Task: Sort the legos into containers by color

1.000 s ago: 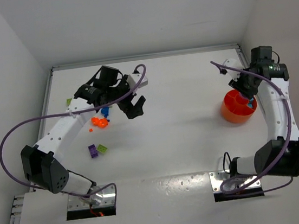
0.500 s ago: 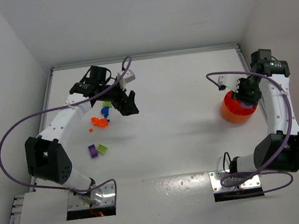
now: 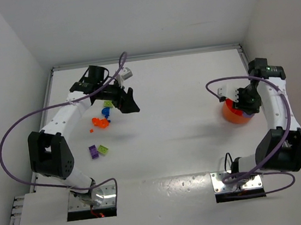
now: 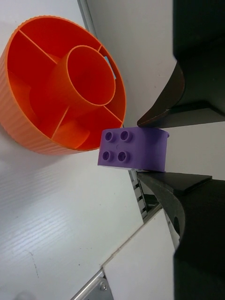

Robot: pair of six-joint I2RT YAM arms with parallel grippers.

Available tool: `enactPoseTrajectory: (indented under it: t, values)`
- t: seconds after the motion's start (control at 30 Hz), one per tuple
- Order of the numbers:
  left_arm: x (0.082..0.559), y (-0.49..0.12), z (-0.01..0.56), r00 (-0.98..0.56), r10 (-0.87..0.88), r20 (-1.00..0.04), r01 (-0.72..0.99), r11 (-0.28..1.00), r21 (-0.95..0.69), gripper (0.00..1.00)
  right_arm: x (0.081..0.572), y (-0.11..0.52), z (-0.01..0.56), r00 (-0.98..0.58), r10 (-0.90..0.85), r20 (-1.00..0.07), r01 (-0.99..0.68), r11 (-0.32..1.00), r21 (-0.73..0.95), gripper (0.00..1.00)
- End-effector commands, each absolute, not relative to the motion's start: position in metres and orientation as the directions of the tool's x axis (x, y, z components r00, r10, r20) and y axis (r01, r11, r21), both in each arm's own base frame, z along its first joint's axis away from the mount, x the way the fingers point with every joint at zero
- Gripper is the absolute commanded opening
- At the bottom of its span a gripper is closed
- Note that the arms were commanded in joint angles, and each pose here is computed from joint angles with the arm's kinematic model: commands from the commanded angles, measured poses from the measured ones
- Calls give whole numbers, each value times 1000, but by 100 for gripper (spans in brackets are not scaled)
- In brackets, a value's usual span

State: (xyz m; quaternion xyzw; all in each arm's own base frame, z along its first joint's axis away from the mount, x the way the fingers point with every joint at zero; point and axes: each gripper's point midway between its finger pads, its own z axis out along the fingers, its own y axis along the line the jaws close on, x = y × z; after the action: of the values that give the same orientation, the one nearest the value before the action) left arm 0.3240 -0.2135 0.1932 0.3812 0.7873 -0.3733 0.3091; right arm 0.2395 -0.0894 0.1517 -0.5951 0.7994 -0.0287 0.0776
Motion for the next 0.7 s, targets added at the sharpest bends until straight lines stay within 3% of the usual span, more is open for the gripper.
enactPoseTrajectory:
  t: [0.0,0.67]
  values:
    - [330,-215,202,-500,337,-798,840,412,-352,100,247,-93,145,-249,-965,-83,-951,260,-166,0]
    - [333,-215,193,-524,333,-784,825,427,-370,100,267,-105,119,-237,-971,-30,-946,238,-221,0]
